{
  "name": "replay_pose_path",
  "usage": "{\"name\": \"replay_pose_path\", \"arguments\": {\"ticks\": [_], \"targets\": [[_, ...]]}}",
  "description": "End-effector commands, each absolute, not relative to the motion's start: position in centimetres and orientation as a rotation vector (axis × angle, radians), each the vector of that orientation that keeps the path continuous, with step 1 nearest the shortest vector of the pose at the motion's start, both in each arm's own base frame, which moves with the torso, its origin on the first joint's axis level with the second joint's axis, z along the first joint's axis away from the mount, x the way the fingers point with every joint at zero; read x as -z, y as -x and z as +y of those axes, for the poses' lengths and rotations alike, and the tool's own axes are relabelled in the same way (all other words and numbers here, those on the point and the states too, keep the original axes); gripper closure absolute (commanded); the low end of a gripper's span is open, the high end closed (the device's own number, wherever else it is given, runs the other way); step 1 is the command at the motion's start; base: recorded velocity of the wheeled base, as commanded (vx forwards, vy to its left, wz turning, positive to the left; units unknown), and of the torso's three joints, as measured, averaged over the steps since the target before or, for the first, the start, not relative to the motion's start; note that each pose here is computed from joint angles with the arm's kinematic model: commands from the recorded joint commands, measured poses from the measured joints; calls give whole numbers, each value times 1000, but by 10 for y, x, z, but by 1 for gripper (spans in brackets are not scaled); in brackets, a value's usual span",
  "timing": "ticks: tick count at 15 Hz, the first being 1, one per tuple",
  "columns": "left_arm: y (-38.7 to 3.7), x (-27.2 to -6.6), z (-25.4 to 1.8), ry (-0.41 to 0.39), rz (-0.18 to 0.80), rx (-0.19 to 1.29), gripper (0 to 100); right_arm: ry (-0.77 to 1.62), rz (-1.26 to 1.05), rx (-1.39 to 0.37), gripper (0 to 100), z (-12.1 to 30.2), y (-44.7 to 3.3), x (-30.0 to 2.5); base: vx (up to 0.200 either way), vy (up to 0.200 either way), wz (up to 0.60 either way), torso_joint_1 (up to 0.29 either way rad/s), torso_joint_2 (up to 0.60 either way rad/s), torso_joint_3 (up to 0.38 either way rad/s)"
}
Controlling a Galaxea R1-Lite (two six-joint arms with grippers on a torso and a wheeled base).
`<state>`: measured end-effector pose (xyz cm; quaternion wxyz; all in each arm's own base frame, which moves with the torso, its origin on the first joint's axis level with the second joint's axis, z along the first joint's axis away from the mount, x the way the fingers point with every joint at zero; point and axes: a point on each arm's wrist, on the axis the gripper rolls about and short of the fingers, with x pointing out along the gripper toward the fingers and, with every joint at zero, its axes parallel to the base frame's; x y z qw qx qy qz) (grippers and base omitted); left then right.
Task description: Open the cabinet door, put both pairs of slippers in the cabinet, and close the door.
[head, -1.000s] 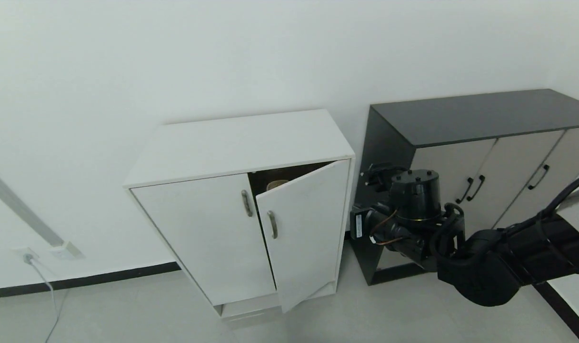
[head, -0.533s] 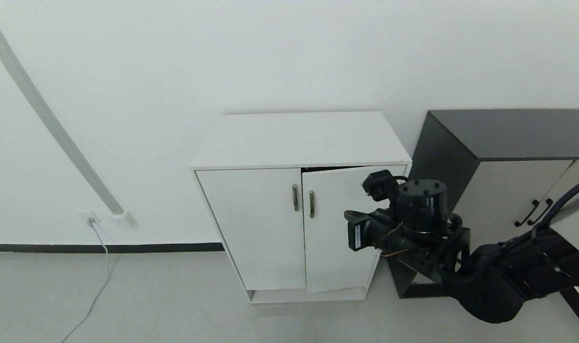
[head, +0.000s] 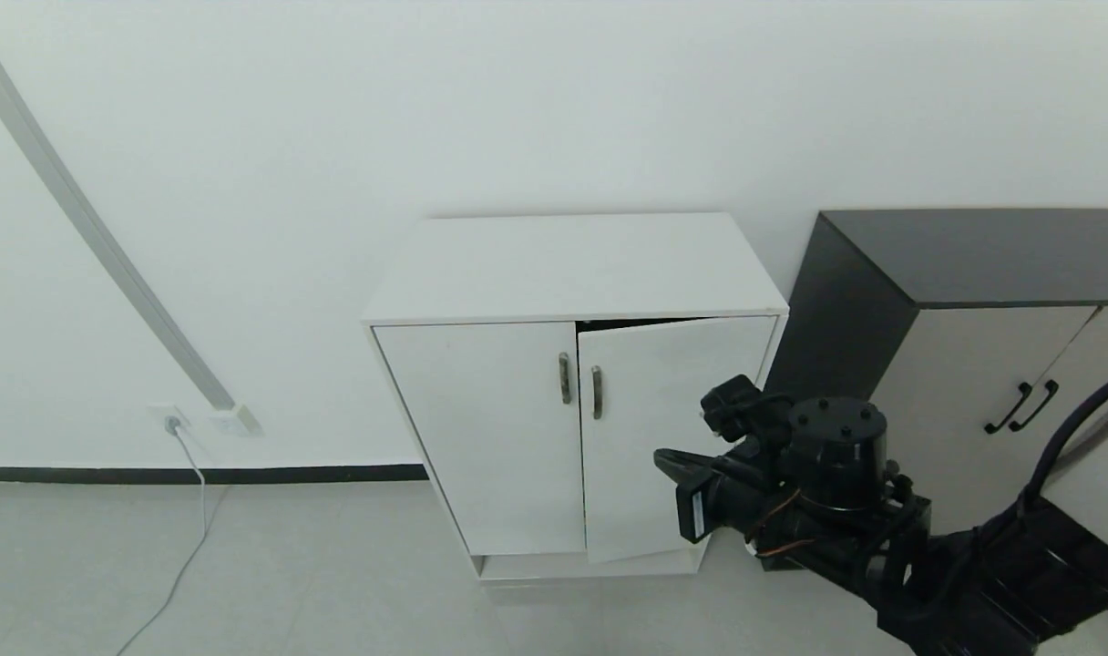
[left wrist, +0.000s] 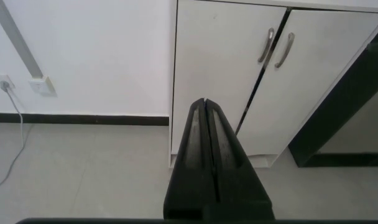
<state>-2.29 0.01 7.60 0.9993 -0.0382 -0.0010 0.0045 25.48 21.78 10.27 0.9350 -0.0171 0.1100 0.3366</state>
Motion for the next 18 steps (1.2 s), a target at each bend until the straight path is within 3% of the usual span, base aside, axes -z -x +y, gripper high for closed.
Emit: {"name": "replay_pose_path", "arguments": {"ticks": [1, 9, 18], "targets": [[23, -76, 0, 77, 0, -9, 100, 61, 267, -705, 100, 221, -250, -81, 200, 0, 0, -2, 2, -2], [23, -76, 0, 77, 0, -9, 100, 83, 254, -725, 100, 229, -250, -65, 200, 0, 0, 4, 3, 4], [23, -76, 0, 77, -2, -9, 100, 52, 209, -685, 100, 239, -280, -63, 0, 0, 0, 0, 0, 0]]}}
